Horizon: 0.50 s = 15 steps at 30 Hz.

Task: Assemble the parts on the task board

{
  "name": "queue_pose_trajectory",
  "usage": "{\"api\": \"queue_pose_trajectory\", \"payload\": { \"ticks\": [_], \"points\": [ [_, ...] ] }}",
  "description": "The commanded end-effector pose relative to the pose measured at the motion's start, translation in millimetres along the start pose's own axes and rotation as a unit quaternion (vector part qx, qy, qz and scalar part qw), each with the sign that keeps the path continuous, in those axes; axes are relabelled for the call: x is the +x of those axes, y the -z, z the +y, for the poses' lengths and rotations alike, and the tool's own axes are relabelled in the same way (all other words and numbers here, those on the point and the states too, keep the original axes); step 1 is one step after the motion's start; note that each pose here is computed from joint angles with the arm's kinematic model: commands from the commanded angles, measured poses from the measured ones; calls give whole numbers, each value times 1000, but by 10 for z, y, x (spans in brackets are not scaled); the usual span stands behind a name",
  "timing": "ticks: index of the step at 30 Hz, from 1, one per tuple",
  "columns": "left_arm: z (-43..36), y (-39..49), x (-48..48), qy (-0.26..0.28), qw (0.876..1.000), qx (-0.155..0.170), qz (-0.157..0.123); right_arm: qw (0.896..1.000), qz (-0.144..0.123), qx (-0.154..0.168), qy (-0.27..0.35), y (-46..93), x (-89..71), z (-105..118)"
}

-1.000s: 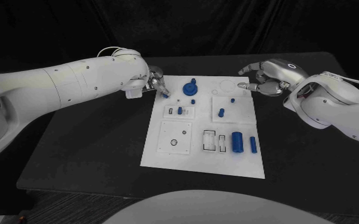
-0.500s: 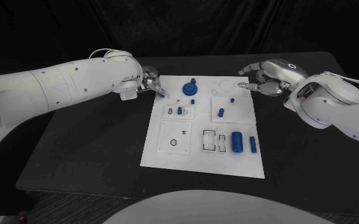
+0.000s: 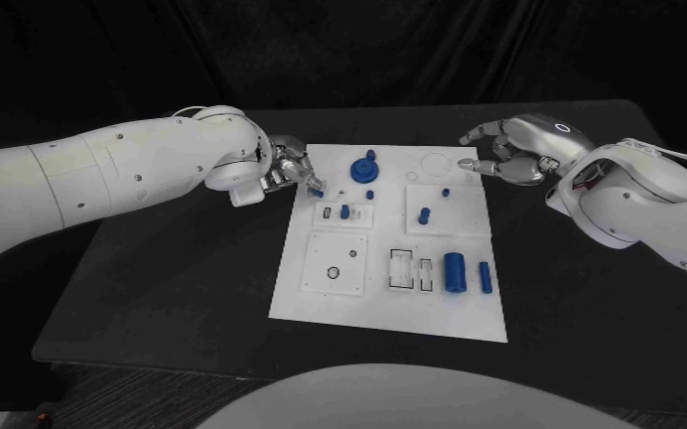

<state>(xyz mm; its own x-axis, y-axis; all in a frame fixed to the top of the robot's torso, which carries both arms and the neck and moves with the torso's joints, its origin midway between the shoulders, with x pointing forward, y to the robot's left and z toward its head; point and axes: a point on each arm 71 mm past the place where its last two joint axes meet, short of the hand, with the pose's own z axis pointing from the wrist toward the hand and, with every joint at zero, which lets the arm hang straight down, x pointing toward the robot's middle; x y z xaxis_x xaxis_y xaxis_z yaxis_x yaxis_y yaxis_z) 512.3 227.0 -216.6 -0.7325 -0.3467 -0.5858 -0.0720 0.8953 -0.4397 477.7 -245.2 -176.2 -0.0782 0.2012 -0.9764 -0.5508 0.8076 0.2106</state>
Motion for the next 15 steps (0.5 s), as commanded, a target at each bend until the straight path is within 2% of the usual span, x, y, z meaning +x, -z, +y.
{"api": "queue_pose_trajectory", "payload": {
  "ticks": [1, 9, 15],
  "points": [
    [-43, 35, 44, 19, 1000, 11, 7, 1000, -3, -3, 0, 6, 3, 1],
    [-90, 72, 123, 4, 1000, 24, 8, 1000, -1, -1, -7, 11, 9, -17],
    [-70, 43, 172, -18, 1000, 25, 2, 1000, 0, 1, -11, 12, 16, -27]
  ]
}}
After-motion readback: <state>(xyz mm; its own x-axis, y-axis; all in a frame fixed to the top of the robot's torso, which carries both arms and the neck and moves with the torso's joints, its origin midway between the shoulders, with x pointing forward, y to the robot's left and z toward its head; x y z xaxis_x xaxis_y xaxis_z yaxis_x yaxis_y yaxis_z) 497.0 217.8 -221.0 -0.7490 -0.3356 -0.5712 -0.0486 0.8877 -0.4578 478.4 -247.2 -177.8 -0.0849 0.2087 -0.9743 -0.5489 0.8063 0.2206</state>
